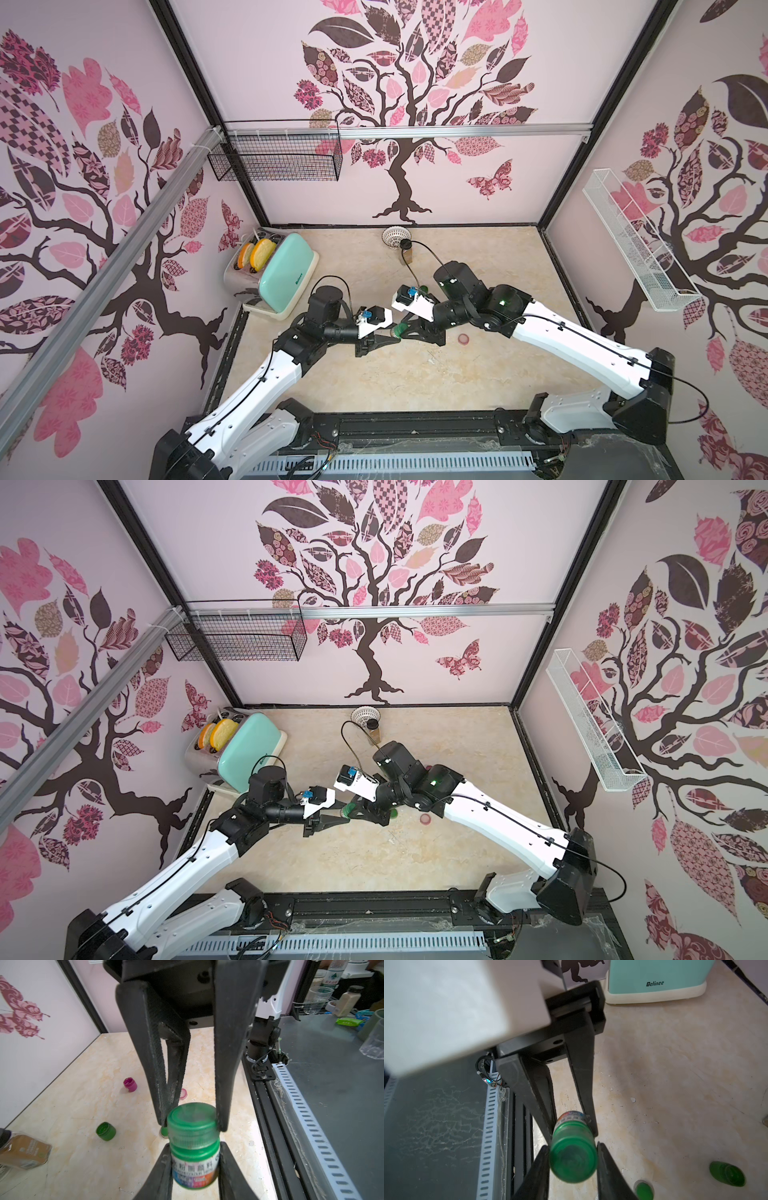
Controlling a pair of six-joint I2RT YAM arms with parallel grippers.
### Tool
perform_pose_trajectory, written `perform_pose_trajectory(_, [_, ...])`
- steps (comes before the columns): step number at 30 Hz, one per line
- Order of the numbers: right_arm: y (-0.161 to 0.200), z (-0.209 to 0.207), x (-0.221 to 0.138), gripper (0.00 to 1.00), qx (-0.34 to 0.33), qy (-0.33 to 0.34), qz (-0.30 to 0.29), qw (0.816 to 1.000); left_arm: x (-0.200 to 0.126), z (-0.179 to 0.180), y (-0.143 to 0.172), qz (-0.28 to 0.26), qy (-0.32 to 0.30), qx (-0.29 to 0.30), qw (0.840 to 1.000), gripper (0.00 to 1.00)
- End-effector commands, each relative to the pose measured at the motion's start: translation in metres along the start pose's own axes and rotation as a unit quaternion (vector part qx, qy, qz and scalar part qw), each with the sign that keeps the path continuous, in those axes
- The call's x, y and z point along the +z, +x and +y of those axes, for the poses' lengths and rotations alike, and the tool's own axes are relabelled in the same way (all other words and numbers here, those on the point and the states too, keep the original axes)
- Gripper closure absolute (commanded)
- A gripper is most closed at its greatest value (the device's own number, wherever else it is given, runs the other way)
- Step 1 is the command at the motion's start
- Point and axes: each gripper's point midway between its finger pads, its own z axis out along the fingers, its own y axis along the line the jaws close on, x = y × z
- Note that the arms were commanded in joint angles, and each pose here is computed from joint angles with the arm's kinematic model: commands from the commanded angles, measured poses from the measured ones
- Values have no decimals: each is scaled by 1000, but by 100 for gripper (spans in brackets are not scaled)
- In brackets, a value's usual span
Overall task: Close the paint jar lid
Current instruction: Screw the lid onto the paint jar.
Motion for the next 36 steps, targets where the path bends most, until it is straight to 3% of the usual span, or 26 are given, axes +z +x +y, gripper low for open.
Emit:
perform_pose_trajectory(1, [-18,-27,1,100,131,83,-25,988,-7,13,-20,-25,-46,45,998,80])
perform_pose_trajectory(6, [-15,-45,5,100,307,131,-30,942,-12,22,-18,-16,-86,60,994,80])
perform_pose_trajectory(9, [-18,-42,10,100,397,116,-40,910,-15,25,-17,-12,-103,65,992,80])
perform_pose_trajectory(14, [-18,-37,17,100,525,108,-47,843,-18,27,-17,-12,-115,70,991,80])
perform_pose_trajectory(16, [-17,-35,20,100,561,102,-46,820,-18,27,-17,-11,-116,71,991,80])
perform_pose_trajectory(22, [-16,-25,31,98,617,69,-26,784,-18,27,-17,-11,-117,74,990,80])
perform_pose_trajectory(25, [-16,-23,33,93,617,65,-18,784,-18,27,-17,-10,-116,73,990,80])
perform_pose_trajectory(30, [-18,-27,26,82,594,81,-25,800,-18,26,-15,-9,-114,72,991,80])
perform_pose_trajectory(36, [-24,-32,4,61,543,98,-40,833,-17,24,-14,-7,-110,69,991,80])
